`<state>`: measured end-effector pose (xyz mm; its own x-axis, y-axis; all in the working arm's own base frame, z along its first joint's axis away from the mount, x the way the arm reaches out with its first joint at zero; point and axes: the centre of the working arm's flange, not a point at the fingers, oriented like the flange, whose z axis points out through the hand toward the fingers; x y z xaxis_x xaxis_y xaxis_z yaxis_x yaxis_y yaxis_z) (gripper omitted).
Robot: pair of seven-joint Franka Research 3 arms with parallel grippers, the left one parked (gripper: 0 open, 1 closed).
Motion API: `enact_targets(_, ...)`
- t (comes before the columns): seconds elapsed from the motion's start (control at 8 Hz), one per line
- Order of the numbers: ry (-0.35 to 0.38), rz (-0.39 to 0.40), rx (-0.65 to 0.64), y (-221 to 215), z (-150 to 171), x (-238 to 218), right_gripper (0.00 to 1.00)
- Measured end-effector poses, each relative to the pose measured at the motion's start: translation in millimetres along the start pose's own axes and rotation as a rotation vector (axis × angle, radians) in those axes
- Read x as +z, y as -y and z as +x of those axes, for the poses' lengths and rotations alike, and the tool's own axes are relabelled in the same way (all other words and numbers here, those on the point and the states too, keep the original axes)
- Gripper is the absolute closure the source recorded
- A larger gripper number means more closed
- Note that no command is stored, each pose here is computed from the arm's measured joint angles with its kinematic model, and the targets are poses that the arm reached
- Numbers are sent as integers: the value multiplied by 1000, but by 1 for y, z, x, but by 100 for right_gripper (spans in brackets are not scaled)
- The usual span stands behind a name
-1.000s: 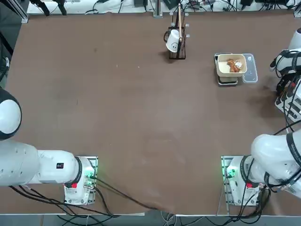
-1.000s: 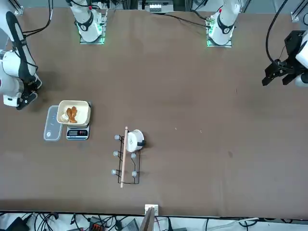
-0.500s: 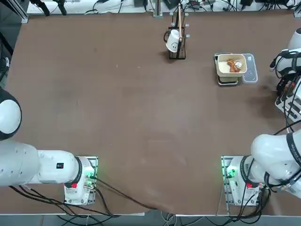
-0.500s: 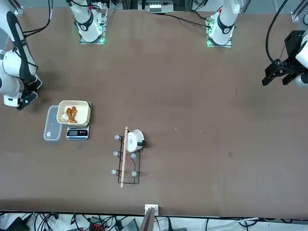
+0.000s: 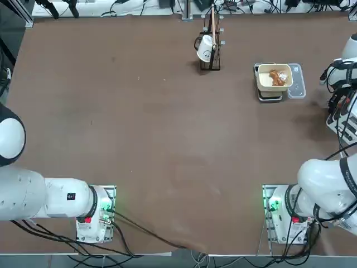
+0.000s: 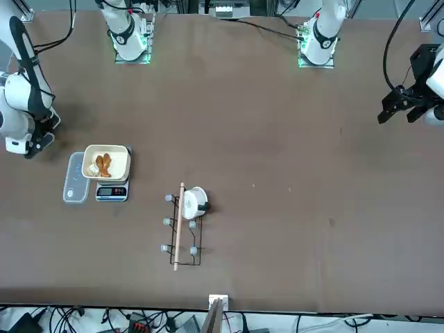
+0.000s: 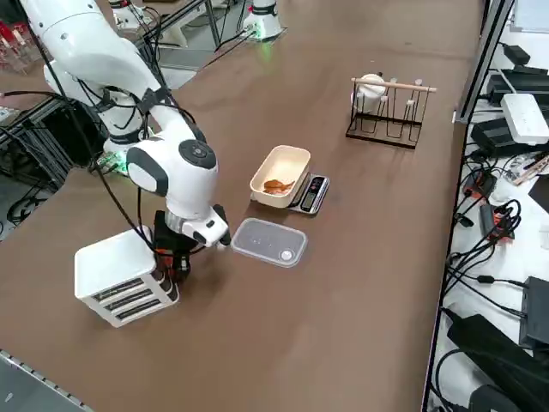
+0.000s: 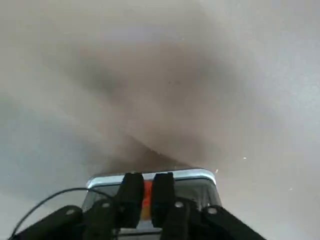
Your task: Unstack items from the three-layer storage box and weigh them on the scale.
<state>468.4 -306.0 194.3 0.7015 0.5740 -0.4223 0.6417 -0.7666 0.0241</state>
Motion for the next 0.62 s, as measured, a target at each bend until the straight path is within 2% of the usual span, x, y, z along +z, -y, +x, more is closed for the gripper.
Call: enact_targets(0.62, 1, -1, -1, 0, 0, 0, 89)
